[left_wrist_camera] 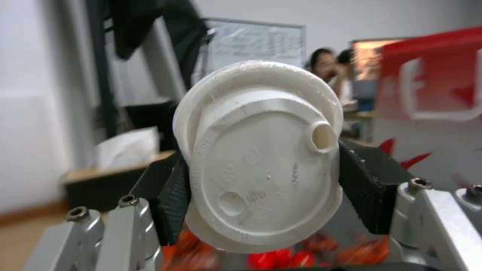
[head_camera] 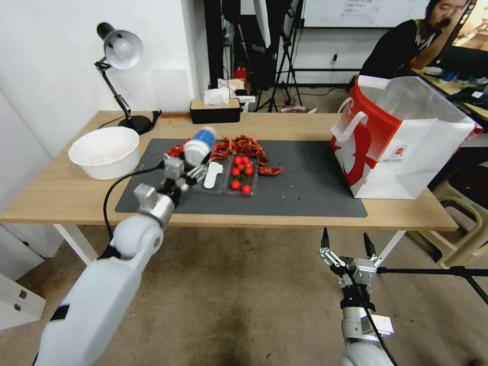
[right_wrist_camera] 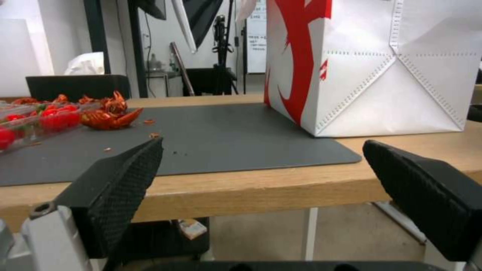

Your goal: Pick up the trash from the table and place it into the takeout bag.

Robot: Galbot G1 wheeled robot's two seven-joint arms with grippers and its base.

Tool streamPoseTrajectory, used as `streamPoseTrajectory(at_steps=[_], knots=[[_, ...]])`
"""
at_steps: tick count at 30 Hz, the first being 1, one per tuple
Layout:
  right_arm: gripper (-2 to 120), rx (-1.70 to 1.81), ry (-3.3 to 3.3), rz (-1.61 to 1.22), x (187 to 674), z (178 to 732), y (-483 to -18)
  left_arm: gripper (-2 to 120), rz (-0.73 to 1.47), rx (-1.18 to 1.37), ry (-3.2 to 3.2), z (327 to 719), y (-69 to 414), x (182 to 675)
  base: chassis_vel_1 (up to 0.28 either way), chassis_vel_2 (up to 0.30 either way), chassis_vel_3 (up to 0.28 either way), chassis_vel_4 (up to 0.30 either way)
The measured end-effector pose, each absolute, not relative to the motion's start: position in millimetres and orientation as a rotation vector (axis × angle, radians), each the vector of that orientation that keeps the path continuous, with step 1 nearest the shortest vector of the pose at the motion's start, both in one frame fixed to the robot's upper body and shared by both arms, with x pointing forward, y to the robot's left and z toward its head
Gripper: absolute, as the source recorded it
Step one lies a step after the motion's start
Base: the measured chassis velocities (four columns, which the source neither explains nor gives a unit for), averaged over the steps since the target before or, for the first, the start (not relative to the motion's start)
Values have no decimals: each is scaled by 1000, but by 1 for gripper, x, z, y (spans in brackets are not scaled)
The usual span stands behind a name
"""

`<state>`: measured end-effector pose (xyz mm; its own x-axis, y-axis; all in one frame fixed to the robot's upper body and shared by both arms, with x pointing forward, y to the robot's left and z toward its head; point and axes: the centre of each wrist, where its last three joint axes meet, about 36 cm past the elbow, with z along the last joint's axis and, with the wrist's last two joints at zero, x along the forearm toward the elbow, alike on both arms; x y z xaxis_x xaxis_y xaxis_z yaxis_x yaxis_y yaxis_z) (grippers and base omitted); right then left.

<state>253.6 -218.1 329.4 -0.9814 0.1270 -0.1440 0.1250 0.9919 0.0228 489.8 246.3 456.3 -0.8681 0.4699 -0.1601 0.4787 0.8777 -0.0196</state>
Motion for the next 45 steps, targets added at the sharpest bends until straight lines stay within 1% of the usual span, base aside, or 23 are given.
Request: streamPoseTrajectory(at_steps=[1, 2, 5, 6, 8, 11, 13, 15, 16, 19, 22, 23, 24, 26, 29, 31, 33, 35, 37, 45], knots=[[100, 193, 2989, 19, 254, 329, -218, 63, -92, 836, 2843, 467, 234, 504, 0, 0, 0, 0], [100, 193, 2989, 19, 254, 329, -218, 63, -92, 836, 2843, 467, 234, 504, 0, 0, 0, 0], [100, 198, 2994, 16, 256, 329, -218, 63, -82, 980, 2786, 483, 206, 528, 0, 0, 0, 0], [100, 198, 2994, 16, 256, 329, -218, 63, -82, 980, 2786, 483, 206, 528, 0, 0, 0, 0], [100, 199, 2997, 10, 257, 329, -218, 63, -66, 1056, 2757, 493, 187, 541, 0, 0, 0, 0], [100, 199, 2998, 5, 258, 328, -218, 63, -54, 1085, 2739, 501, 179, 549, 0, 0, 0, 0], [100, 202, 3000, -5, 260, 327, -218, 63, -31, 1138, 2700, 518, 159, 567, 0, 0, 0, 0], [100, 203, 3002, -7, 260, 327, -219, 63, -26, 1154, 2690, 522, 152, 571, 0, 0, 0, 0], [100, 204, 3004, -15, 262, 327, -219, 63, -18, 1191, 2661, 535, 133, 584, 0, 0, 0, 0], [100, 204, 3005, -18, 263, 327, -220, 63, -17, 1205, 2652, 539, 126, 588, 0, 0, 0, 0], [100, 206, 3006, -28, 265, 325, -221, 63, -23, 1287, 2595, 564, 86, 602, 0, 0, 0, 0], [100, 206, 3006, -28, 265, 325, -221, 63, -23, 1287, 2595, 564, 86, 602, 0, 0, 0, 0], [100, 207, 3007, -31, 265, 325, -222, 63, -26, 1319, 2573, 574, 71, 606, 0, 0, 0, 0], [100, 207, 3008, -33, 266, 324, -222, 63, -28, 1337, 2561, 580, 61, 608, 0, 0, 0, 0], [100, 208, 3007, -37, 267, 323, -223, 63, -33, 1395, 2524, 599, 29, 616, 0, 0, 0, 0], [100, 209, 3006, -37, 267, 323, -223, 63, -32, 1406, 2519, 603, 22, 617, 0, 0, 0, 0], [100, 210, 3004, -39, 268, 324, -224, 63, -26, 1438, 2508, 609, 4, 620, 0, 0, 0, 0], [100, 210, 3004, -39, 268, 324, -224, 63, -24, 1445, 2506, 610, -1, 621, 0, 0, 0, 0], [100, 212, 3002, -39, 269, 324, -224, 63, -29, 1473, 2501, 614, -19, 623, 0, 0, 0, 0], [100, 219, 3005, -33, 269, 323, -223, 63, -22, 1511, 2501, 621, -59, 632, 0, 0, 0, 0]])
